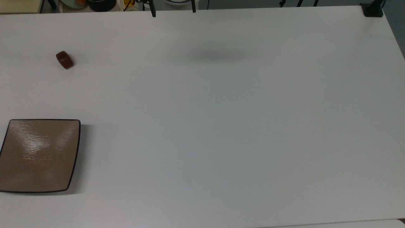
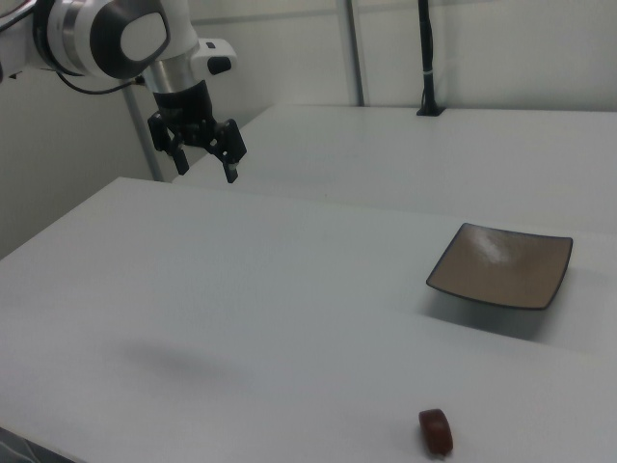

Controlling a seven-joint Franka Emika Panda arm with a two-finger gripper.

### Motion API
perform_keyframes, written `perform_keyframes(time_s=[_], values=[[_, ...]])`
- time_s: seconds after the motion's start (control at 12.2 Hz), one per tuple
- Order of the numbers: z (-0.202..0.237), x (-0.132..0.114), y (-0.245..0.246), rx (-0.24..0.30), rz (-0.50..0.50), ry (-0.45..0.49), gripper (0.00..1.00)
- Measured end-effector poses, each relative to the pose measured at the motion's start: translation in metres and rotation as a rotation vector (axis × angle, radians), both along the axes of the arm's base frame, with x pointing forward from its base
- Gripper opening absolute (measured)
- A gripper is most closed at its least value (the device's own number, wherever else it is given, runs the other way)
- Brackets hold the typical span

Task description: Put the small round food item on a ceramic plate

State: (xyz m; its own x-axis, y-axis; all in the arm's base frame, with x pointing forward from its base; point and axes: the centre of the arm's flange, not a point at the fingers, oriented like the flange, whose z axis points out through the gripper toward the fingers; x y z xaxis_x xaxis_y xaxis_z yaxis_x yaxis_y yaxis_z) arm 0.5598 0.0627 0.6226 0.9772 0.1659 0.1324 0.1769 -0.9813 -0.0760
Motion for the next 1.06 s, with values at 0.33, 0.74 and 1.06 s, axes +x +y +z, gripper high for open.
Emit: perform_keyframes(time_s=[0.33,0.74,1.06], values=[[-0.003,0.001,-0.026,-0.032,0.228,-0.009,1.00],[-0.003,-0.013,-0.074,-0.069,0.458,0.048,1.00],[-0.004,-0.017,-0.107,-0.144,0.432,0.081,1.00]])
